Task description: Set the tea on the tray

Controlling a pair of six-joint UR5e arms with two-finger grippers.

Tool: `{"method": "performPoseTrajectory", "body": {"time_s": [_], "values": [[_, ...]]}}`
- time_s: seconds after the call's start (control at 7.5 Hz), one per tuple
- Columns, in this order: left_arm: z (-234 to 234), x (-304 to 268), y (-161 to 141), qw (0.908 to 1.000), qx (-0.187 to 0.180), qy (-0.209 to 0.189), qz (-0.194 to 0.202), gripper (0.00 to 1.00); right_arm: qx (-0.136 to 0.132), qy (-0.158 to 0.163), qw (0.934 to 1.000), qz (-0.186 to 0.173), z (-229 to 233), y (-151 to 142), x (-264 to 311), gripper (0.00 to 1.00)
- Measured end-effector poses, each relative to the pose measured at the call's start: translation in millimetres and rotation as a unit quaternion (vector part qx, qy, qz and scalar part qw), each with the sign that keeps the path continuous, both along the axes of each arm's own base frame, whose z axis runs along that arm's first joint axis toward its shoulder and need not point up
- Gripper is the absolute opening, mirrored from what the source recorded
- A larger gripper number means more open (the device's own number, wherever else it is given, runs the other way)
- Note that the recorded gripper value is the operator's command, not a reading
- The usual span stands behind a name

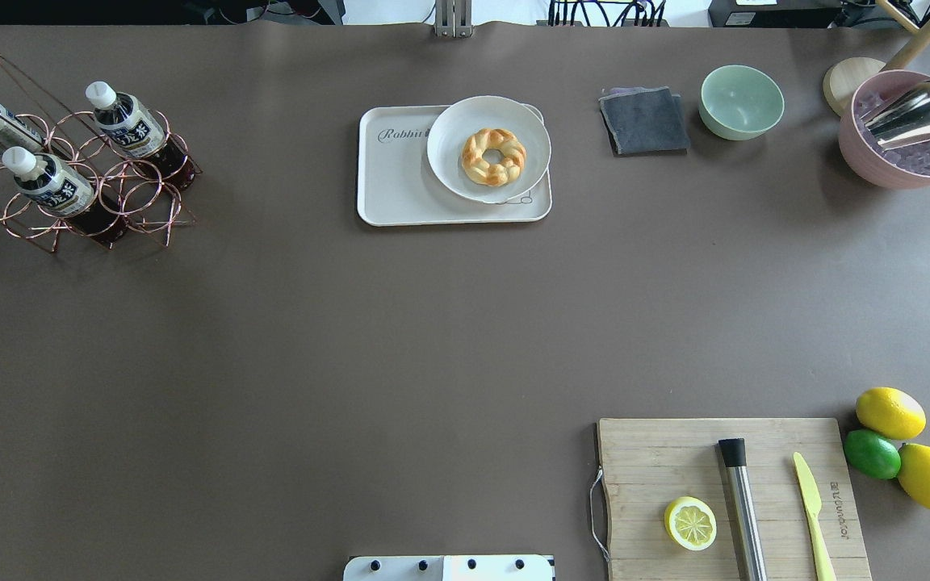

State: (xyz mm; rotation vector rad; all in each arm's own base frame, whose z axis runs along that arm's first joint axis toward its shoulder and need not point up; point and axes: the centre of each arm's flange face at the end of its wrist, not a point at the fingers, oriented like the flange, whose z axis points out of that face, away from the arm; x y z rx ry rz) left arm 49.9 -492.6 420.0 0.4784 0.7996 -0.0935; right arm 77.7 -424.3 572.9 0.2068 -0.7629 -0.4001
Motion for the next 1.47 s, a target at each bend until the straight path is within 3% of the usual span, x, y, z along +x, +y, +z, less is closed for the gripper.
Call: {"method": "performPoseTrajectory", "body": {"time_s": [0.67,0.93,1.47], "values": [[-14.9,99.9,-45.9,0.9995,0.009,-0.029,0.001,0.96,-0.003,-0.001,1.0,0.0,2.0,1.2,-0.2,1.0],[-9.2,109.1,-46.2,0.9993,0.009,-0.035,0.009,0.96,-0.003,-0.001,1.0,0.0,2.6,1.2,-0.2,1.0],[3.1,112.6,-42.2,0.9992,-0.005,-0.036,0.014,0.83,-0.003,-0.001,1.0,0.0,2.8,1.2,-0.5,1.0]]}}
